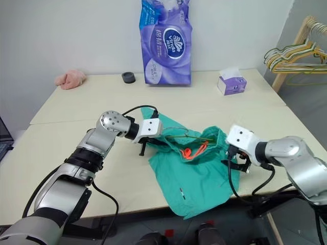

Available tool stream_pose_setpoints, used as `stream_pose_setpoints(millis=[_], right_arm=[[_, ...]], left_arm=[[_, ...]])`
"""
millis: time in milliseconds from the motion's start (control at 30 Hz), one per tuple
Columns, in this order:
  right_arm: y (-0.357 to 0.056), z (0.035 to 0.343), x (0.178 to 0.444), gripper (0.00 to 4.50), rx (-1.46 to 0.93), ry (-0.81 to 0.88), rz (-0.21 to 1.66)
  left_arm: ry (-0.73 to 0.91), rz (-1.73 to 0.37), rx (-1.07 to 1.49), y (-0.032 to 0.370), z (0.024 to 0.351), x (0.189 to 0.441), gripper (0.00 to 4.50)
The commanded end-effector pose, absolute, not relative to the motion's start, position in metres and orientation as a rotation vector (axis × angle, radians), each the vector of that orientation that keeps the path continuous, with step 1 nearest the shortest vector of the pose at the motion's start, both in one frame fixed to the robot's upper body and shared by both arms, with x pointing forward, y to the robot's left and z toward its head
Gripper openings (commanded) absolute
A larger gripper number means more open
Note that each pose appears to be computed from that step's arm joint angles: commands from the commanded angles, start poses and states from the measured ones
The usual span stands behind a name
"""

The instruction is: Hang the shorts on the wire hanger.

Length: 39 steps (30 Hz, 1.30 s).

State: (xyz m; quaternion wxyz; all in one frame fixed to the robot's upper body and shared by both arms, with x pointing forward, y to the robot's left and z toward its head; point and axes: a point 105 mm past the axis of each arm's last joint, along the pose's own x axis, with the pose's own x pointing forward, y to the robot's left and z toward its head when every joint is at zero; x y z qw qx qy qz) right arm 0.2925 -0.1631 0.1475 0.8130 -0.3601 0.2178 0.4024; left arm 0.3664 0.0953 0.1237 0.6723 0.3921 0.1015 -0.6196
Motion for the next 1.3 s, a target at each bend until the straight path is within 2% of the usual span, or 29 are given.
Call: stream_pose_setpoints(millis=[33,167,267,633,833,867,1000,1100,1233,1300], right_arm=[[-0.162,0.150,0.306,4.46,-0.832,0.435,0.851],[-0.159,0.145,0.317,4.46,-0.843,0.443,0.864],[-0.160,0.140,0.320,3.84,-0.863,0.470,0.895],[-0.150,0.141,0.314,0.04,-0.913,0.463,0.986],[-0.146,0.142,0.311,0.04,-0.909,0.461,1.005],[-0.146,0.141,0.311,0.00,-0.905,0.460,1.005],[-0.145,0.141,0.308,0.00,-0.890,0.459,1.009],[-0.146,0.141,0.306,0.00,-0.869,0.464,1.007],[-0.148,0.140,0.304,0.00,-0.850,0.474,1.004],[-0.149,0.139,0.303,0.00,-0.830,0.482,1.006]], left_arm=[[0.155,-1.401,0.900,0.087,0.140,0.367,0.00],[0.153,-1.406,0.901,0.087,0.141,0.366,0.00],[0.153,-1.407,0.904,0.088,0.141,0.365,0.00],[0.165,-1.428,0.921,0.091,0.138,0.361,0.00],[0.112,-1.397,0.827,0.084,0.149,0.366,0.00],[0.095,-1.390,0.773,0.082,0.155,0.367,0.57],[0.084,-1.370,0.671,0.086,0.168,0.370,1.71],[0.120,-1.313,0.559,0.110,0.177,0.377,2.59],[0.172,-1.305,0.530,0.132,0.177,0.377,3.81],[0.205,-1.288,0.525,0.144,0.176,0.377,3.81]])
